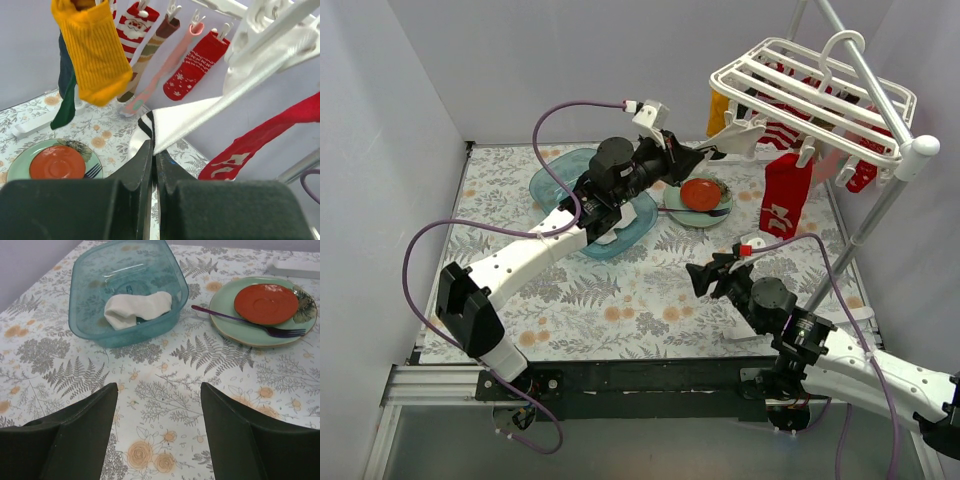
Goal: Remove the socks clipped to the hanger
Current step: Remove the sock from the hanger.
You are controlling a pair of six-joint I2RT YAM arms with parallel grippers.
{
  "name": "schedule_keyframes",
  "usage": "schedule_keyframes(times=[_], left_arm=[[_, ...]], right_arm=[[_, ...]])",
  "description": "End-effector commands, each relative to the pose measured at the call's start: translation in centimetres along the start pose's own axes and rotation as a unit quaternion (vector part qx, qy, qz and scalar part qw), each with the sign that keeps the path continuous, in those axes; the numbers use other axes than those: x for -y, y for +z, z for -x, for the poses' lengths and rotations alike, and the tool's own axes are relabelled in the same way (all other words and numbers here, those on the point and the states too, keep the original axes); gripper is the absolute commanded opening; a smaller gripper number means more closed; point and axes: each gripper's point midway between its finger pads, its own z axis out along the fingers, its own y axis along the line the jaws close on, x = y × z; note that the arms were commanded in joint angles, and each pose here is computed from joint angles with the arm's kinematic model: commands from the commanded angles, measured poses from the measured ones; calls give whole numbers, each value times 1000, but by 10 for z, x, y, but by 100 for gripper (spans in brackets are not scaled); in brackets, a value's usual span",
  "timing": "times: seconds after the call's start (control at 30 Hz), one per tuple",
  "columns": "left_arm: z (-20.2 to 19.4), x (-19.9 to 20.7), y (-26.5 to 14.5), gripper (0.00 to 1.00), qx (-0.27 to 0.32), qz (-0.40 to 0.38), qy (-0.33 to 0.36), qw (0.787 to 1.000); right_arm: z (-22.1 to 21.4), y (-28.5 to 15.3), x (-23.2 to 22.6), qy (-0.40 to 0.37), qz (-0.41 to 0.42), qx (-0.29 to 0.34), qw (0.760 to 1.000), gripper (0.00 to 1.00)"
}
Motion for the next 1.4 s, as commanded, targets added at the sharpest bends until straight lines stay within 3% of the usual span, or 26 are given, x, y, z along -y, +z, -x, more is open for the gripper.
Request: schedule_keyframes(times=[0.0, 0.27, 0.6, 1.0, 1.37], left_arm=[[16, 12, -20, 0, -9, -34, -5, 999], [7, 21, -30, 0, -61, -86, -15, 994], [3, 27, -47, 0, -109, -152, -73, 980], [12, 56, -63, 0, -130, -239, -113, 956], [24, 81, -78, 0, -132, -313, -136, 931]], right_arm=[[63, 12, -14, 48, 46, 80, 995, 75], [99, 21, -11, 82, 97, 131, 983, 73], [139, 4, -6, 116, 91, 208, 967, 74], [188, 1, 0, 127, 64, 268, 953, 75], [209, 6, -10, 118, 79, 280, 950, 77]])
